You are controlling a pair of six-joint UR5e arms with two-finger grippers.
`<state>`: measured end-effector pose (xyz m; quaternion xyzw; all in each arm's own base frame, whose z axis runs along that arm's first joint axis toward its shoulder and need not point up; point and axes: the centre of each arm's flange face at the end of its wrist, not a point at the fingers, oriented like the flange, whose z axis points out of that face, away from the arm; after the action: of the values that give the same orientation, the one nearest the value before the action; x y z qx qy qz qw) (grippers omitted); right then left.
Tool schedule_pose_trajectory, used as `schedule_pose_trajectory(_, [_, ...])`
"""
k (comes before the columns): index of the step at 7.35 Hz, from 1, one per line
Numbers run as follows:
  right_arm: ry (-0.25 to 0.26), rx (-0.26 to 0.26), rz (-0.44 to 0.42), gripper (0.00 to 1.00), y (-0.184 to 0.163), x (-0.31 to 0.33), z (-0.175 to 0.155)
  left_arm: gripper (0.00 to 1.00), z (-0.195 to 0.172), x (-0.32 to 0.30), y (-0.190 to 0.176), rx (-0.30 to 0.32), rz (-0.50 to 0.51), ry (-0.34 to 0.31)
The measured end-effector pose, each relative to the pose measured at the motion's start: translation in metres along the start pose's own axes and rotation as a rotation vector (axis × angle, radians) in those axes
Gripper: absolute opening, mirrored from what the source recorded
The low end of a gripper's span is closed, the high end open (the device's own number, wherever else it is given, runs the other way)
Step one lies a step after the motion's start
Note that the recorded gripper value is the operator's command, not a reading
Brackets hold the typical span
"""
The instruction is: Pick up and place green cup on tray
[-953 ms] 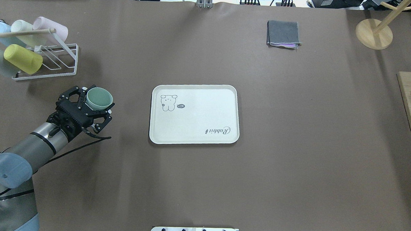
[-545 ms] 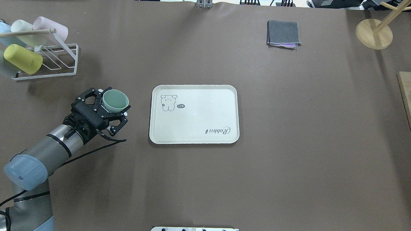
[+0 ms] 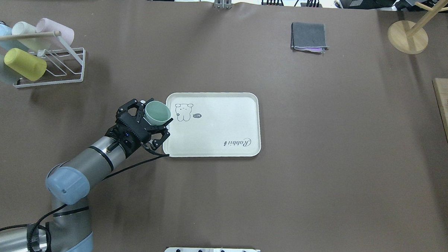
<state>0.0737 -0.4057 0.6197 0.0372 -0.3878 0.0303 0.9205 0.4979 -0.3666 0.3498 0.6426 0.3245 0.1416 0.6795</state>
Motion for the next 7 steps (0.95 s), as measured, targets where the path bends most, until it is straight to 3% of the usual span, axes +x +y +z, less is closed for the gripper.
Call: schedule_pose_trajectory(7, [0.010,0.002,-0.002,1.00,0.000,0.001,0.000,0.79,0.054,0.048,-0.036,-0.051,-0.052,-0.006])
